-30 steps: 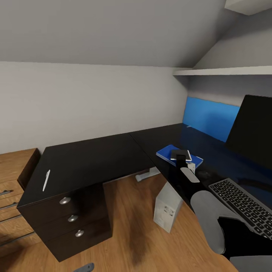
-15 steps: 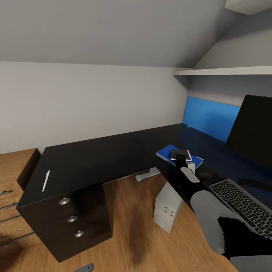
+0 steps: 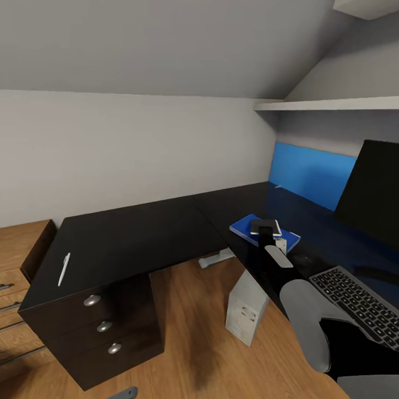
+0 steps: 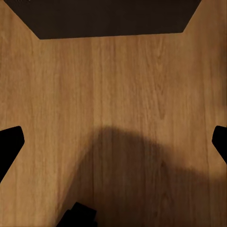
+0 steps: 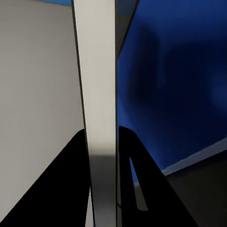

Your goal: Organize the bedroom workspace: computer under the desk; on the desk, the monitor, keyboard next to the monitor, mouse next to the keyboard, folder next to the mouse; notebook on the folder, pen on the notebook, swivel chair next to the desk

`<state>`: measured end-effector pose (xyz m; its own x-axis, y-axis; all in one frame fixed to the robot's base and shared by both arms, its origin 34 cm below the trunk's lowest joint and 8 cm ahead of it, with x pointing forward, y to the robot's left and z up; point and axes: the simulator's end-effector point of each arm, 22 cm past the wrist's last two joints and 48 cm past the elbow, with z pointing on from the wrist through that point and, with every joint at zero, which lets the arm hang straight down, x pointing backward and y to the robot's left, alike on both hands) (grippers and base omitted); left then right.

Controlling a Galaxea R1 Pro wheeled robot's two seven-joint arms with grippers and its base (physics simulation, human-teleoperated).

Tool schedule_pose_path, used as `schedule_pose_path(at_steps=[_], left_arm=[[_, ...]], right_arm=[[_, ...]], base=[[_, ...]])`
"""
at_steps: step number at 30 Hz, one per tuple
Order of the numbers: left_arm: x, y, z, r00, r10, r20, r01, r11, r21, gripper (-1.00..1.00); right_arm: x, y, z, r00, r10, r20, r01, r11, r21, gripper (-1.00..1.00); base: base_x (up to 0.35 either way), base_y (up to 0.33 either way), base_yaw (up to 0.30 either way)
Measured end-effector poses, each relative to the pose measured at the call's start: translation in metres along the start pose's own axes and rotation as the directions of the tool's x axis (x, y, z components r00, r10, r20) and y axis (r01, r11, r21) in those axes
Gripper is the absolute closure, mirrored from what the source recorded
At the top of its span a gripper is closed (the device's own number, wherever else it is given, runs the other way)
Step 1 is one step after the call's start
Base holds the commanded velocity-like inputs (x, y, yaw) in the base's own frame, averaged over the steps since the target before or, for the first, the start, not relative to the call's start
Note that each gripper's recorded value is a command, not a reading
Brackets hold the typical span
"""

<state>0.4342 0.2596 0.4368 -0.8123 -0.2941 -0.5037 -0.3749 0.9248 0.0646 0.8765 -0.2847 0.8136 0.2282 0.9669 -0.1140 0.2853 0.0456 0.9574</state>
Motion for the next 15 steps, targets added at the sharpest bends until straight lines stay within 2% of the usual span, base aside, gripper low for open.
schedule_pose_path(at_steps=[4, 10, 15], left_arm=[[0.0000, 0.0000, 0.0000, 1.000, 0.000, 0.000, 0.000, 1.000, 0.000, -1.00], [0.0001, 0.0002, -0.0001, 1.000, -0.001, 0.000, 0.001, 1.000, -0.001, -1.00], [0.0004, 0.0003, 0.0001, 1.000, -0.001, -0.001, 0.001, 1.000, -0.001, -1.00]], right_arm=[[-0.0037, 0.0000, 0.0008, 1.000, -0.001, 0.005, 0.001, 1.000, 0.000, 1.00], [-0.0046, 0.0000, 0.0008, 1.000, -0.001, 0.006, 0.001, 1.000, -0.001, 1.00], [-0.0047, 0.0003, 0.0010, 1.000, -0.001, 0.006, 0.001, 1.000, -0.002, 1.00]], base=[[0.019, 0.000, 0.000], [0.147, 0.000, 0.000], [0.029, 0.000, 0.000]])
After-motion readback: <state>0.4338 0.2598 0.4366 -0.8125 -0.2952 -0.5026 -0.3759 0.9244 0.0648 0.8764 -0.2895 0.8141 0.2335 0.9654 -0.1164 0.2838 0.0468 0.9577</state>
